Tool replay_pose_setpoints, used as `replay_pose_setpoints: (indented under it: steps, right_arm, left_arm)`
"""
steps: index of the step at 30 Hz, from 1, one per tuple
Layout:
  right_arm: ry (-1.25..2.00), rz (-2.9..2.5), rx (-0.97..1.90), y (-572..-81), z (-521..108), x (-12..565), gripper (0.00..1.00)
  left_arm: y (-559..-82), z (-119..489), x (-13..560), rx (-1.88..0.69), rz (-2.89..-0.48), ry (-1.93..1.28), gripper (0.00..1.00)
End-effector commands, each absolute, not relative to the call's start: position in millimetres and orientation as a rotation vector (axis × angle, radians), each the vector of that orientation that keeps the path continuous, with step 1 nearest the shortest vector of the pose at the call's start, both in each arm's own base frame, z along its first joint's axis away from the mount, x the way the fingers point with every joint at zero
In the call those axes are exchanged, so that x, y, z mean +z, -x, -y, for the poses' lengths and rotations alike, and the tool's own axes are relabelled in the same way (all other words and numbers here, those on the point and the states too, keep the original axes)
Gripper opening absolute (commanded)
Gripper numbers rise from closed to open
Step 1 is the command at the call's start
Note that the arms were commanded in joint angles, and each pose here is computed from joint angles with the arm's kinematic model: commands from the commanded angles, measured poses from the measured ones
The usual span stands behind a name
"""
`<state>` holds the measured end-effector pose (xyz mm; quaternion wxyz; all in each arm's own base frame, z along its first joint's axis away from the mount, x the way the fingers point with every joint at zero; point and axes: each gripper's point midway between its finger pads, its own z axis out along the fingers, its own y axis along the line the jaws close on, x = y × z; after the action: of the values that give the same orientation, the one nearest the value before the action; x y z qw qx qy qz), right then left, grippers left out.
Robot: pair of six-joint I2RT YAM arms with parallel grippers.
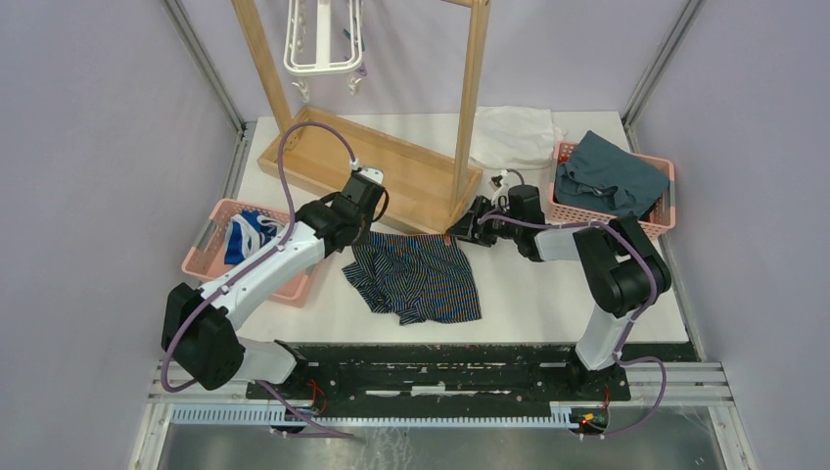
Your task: Clip the underwear to the hanger
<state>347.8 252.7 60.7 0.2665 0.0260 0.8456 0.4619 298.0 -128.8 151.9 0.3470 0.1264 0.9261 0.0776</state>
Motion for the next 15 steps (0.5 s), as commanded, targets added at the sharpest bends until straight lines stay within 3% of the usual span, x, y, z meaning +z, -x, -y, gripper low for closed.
replay_pose_setpoints:
  steps: [1,8,15]
  right_arm:
    - [-0.037,-2.285,1.243,-352,-258,59,0.60]
    - [-0.032,-2.269,1.275,-351,-262,63,0.47]
    - [-0.019,-2.218,1.290,-349,-261,77,0.14]
  left_arm:
    - [-306,132,156,0.193,-2.369,-0.304,0.03]
    - [-306,133,154,0.188,-2.371,-0.308,0.03]
    - [-304,132,151,0.174,-2.364,-0.288,0.03]
